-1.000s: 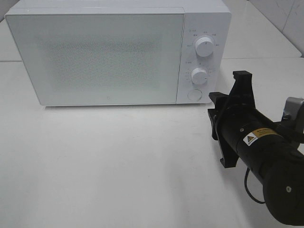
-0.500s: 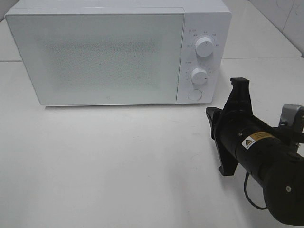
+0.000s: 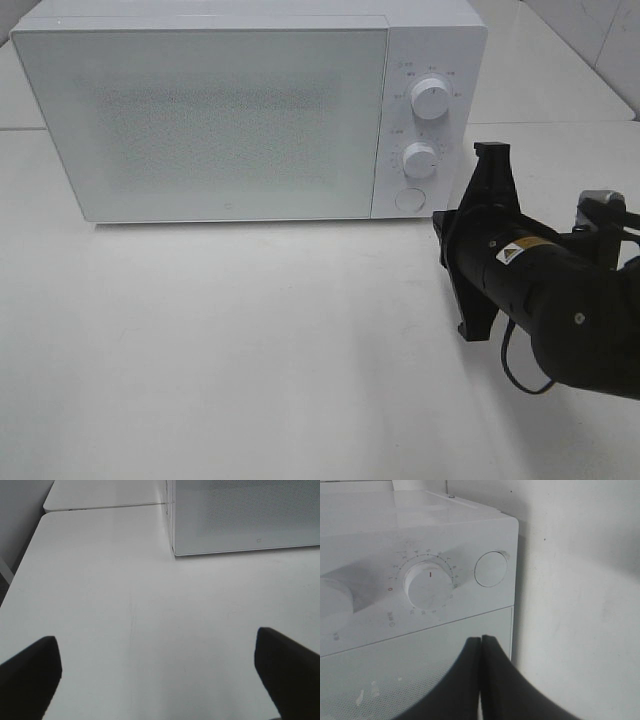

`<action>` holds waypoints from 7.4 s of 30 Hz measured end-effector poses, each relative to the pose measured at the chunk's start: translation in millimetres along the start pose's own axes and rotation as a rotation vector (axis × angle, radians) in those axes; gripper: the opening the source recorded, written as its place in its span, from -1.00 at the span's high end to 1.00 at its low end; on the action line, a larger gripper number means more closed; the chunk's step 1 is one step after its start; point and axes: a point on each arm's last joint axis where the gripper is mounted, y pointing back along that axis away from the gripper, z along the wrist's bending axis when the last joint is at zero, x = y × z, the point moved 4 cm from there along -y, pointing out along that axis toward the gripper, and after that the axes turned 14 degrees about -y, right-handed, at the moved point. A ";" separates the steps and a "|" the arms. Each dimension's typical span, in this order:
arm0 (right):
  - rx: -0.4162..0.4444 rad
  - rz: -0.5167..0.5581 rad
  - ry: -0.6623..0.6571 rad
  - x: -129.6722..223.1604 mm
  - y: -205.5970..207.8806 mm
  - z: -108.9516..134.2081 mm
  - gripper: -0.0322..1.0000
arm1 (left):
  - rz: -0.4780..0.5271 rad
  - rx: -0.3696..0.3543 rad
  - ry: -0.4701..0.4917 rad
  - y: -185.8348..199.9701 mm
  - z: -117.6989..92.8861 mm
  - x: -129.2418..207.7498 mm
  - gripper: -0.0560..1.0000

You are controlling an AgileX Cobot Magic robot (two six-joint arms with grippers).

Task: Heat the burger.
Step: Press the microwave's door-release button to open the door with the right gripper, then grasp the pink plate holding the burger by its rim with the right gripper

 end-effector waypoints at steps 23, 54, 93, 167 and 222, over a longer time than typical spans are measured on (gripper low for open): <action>0.045 -0.024 0.009 7.7 -60.8 -11.4 0.92 | 0.000 0.000 0.000 0.0 0.0 0.0 -0.99; 0.053 -0.027 0.020 3.8 -111.8 -11.7 0.92 | 0.000 0.000 0.000 0.0 0.0 0.0 -0.99; 0.032 -0.087 0.021 -2.5 -138.3 -15.2 0.92 | -0.001 0.000 0.000 0.0 0.0 -0.1 -0.99; 0.370 0.288 0.713 15.4 -21.0 9.5 0.92 | -0.001 0.000 0.000 0.0 0.0 -0.1 -0.99; 0.144 1.488 2.966 12.8 14.1 32.9 0.63 | -0.001 0.000 0.000 0.0 0.0 -0.1 -0.99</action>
